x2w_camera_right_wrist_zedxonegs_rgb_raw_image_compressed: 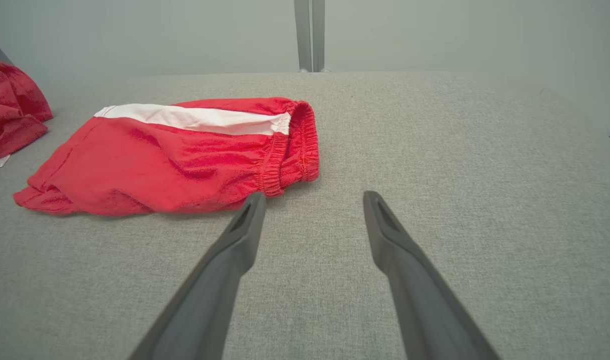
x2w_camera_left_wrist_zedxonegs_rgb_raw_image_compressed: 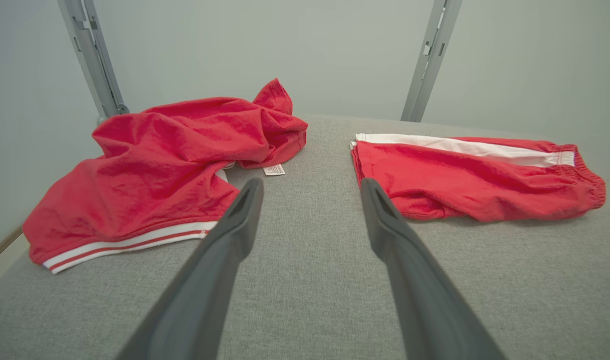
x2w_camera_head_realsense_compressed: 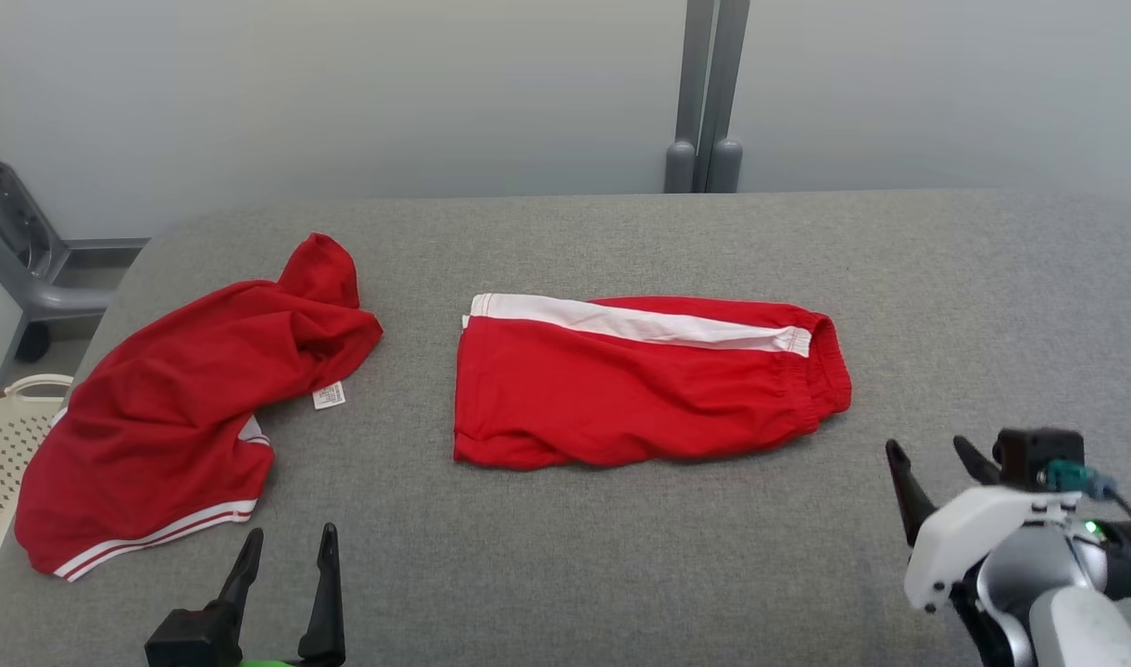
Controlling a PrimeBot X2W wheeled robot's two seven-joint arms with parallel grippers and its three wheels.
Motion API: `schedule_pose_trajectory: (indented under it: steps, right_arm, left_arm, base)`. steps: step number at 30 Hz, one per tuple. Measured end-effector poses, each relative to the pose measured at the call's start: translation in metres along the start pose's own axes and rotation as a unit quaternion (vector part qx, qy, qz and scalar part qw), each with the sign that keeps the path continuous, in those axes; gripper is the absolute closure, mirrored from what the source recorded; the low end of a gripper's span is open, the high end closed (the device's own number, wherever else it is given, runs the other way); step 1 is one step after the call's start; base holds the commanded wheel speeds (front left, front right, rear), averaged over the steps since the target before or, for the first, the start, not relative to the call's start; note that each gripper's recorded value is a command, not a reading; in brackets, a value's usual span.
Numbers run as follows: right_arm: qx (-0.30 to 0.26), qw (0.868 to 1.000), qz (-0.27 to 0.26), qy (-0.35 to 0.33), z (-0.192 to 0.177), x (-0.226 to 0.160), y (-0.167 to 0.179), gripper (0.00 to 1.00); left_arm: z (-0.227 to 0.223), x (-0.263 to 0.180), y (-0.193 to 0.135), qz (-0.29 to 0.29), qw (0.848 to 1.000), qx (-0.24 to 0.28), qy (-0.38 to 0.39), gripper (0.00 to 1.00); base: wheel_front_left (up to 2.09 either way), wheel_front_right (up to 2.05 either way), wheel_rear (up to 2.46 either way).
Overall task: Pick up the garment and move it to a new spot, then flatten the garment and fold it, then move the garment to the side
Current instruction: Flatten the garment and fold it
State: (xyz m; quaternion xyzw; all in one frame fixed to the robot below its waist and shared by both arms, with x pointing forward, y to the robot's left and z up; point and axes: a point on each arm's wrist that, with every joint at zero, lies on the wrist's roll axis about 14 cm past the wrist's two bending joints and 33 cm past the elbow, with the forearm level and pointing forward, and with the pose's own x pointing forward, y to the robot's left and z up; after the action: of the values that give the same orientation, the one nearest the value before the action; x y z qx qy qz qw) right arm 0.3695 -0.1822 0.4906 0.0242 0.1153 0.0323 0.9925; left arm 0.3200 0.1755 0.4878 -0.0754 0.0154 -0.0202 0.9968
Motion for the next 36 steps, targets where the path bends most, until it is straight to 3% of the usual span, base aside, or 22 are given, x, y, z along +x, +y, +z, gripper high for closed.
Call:
schedule_pose_trajectory:
  steps: [10, 18, 36]
  right_arm:
    - [0.003, 0.992, -0.025, 0.126, 0.019, 0.036, -0.015, 0.00]
    - [0.007, 0.974, -0.037, 0.223, 0.017, 0.072, -0.017, 0.00]
    - [0.001, 0.948, -0.028, 0.318, -0.026, 0.137, 0.004, 0.00]
  left_arm:
    - [-0.005, 0.001, 0.003, 0.003, 1.000, 0.000, 0.012, 0.00]
    - [-0.013, 0.008, 0.004, 0.003, 1.000, -0.001, 0.029, 0.00]
    - [-0.036, 0.020, 0.016, 0.026, 0.997, -0.005, 0.067, 0.00]
  base:
    - [0.00, 0.00, 0.00]
    - [0.00, 0.00, 0.00]
    - [0.00, 0.00, 0.00]
